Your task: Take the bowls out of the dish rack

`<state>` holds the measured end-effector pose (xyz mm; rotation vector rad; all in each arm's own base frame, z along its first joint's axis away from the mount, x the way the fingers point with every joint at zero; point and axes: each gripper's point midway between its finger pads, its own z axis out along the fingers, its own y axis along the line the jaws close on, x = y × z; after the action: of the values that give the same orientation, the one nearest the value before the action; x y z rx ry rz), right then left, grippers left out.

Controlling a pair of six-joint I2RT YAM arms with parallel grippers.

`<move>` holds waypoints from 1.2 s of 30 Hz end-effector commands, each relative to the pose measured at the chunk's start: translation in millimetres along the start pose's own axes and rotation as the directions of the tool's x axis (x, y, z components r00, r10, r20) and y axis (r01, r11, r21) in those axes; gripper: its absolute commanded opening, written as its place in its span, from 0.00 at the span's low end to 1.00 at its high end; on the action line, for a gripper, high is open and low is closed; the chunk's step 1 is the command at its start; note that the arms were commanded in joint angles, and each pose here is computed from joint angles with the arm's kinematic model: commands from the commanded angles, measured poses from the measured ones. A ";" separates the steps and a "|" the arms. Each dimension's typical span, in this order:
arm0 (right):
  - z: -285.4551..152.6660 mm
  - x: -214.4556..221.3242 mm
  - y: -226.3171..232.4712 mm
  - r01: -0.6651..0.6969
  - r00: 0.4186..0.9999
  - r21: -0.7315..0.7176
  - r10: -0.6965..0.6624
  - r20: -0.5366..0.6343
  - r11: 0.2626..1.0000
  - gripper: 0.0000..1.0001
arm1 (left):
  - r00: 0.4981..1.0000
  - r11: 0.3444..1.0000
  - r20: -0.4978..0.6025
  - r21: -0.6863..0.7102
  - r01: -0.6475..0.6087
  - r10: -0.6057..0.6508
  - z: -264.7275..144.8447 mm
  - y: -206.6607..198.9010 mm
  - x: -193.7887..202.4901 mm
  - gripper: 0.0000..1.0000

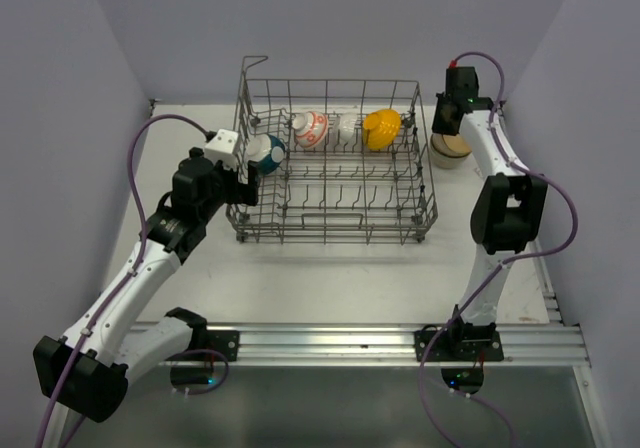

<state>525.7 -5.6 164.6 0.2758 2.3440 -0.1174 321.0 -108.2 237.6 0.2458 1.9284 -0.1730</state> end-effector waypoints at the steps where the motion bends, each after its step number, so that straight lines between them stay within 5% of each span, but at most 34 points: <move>1: -18.3 -54.2 -10.3 0.008 0.988 0.034 -0.013 0.151 0.999 0.00 | 0.999 1.000 0.047 0.016 -0.003 0.002 -2.9 -2.3 -15.6 1.00; 15: 21.8 -31.7 -5.5 0.055 0.998 0.019 -0.055 0.014 0.998 0.00 | 1.000 1.000 0.023 0.021 -0.010 0.009 2.1 -3.5 -11.1 1.00; 36: 13.8 -17.4 -5.5 0.155 0.983 -0.022 -0.157 -0.100 0.988 0.02 | 1.000 1.000 0.021 0.026 -0.009 0.009 1.9 -4.1 -11.7 1.00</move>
<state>542.6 -12.8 142.4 0.1581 2.5000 -0.1522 322.1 -112.7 229.7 0.2673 1.9522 -0.1880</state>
